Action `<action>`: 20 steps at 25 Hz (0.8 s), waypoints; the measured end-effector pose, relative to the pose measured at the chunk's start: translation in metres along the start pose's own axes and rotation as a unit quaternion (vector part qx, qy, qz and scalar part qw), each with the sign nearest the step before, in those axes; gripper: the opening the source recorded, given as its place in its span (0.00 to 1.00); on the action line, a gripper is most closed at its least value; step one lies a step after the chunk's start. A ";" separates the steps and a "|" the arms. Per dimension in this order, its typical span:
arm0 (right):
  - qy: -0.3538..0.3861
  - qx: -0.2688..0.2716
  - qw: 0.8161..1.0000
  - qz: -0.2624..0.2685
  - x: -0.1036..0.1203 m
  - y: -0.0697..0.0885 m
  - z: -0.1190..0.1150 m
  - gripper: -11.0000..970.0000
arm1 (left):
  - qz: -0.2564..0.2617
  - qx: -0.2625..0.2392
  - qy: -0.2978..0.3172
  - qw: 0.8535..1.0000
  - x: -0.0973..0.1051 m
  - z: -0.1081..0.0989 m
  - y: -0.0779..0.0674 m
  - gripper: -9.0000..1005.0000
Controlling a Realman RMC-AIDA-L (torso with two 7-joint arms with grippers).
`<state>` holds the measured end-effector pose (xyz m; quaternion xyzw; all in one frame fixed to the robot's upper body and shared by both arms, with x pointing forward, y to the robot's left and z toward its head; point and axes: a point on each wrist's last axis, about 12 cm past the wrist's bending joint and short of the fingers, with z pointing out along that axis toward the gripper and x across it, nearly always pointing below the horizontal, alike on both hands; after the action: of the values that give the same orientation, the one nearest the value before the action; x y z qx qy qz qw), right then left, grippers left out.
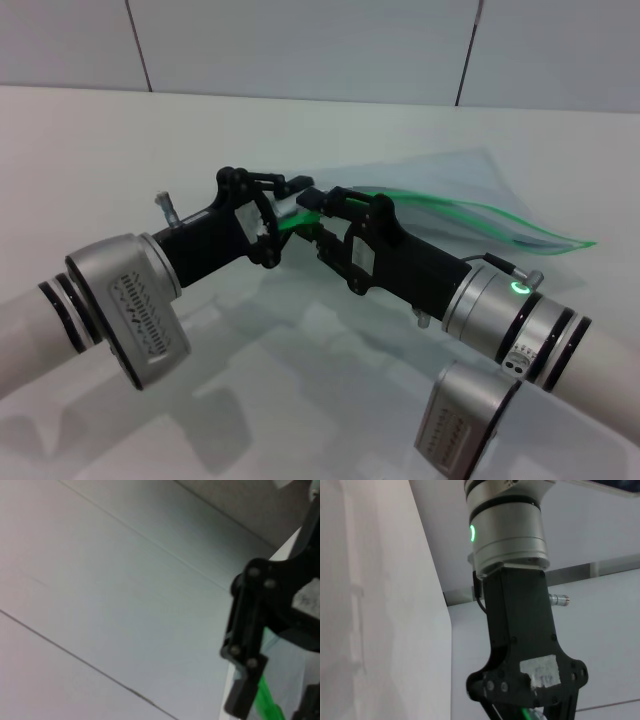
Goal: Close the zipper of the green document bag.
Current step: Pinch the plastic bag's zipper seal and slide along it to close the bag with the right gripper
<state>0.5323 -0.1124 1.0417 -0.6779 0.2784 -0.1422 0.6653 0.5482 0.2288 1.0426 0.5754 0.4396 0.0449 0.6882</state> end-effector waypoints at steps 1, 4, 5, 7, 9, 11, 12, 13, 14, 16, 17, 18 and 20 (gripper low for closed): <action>0.000 0.000 1.000 0.000 0.000 0.000 0.000 0.38 | 0.000 0.002 -0.001 1.000 0.000 0.000 0.000 0.06; 0.000 0.001 1.000 -0.001 0.000 -0.001 0.001 0.36 | 0.001 0.004 -0.002 1.000 -0.001 0.000 -0.001 0.06; 0.000 0.001 1.000 -0.006 0.000 -0.001 0.001 0.35 | 0.001 0.004 -0.002 1.000 -0.001 0.000 -0.001 0.06; -0.001 0.001 1.000 -0.008 0.000 -0.001 0.001 0.34 | 0.000 0.005 -0.003 1.000 -0.001 0.000 -0.001 0.06; -0.002 0.001 1.000 -0.010 -0.001 -0.001 0.001 0.32 | 0.000 0.005 -0.003 1.000 -0.001 0.000 -0.001 0.06; -0.002 0.001 1.000 -0.010 -0.002 -0.001 0.002 0.30 | 0.000 0.004 -0.002 1.000 -0.001 0.000 -0.001 0.06; -0.003 0.001 1.000 -0.010 -0.002 -0.001 0.002 0.30 | 0.000 0.004 -0.002 1.000 -0.001 0.000 -0.001 0.06; -0.003 0.001 1.000 -0.010 -0.002 -0.001 0.002 0.29 | -0.001 0.003 -0.002 1.000 -0.001 0.000 -0.001 0.06; -0.003 0.001 1.000 -0.010 -0.002 -0.001 0.002 0.28 | -0.001 0.003 -0.002 1.000 -0.001 0.000 -0.001 0.06; -0.003 0.001 1.000 -0.012 -0.002 0.000 0.001 0.27 | -0.001 0.003 -0.002 1.000 -0.001 0.001 0.000 0.06; -0.003 0.001 1.000 -0.013 -0.002 0.000 0.001 0.26 | -0.001 0.003 -0.002 1.000 -0.001 0.001 0.000 0.06; -0.003 0.001 1.000 -0.014 -0.002 0.000 0.001 0.26 | -0.001 0.003 -0.002 1.000 0.000 0.001 0.000 0.06; -0.003 0.001 1.000 -0.014 -0.002 0.000 0.001 0.24 | -0.001 0.002 -0.002 1.000 0.000 0.001 0.000 0.06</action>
<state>0.5311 -0.1100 1.0423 -0.6819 0.2666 -0.1502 0.6644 0.5481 0.2279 1.0425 0.5765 0.4394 0.0418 0.6877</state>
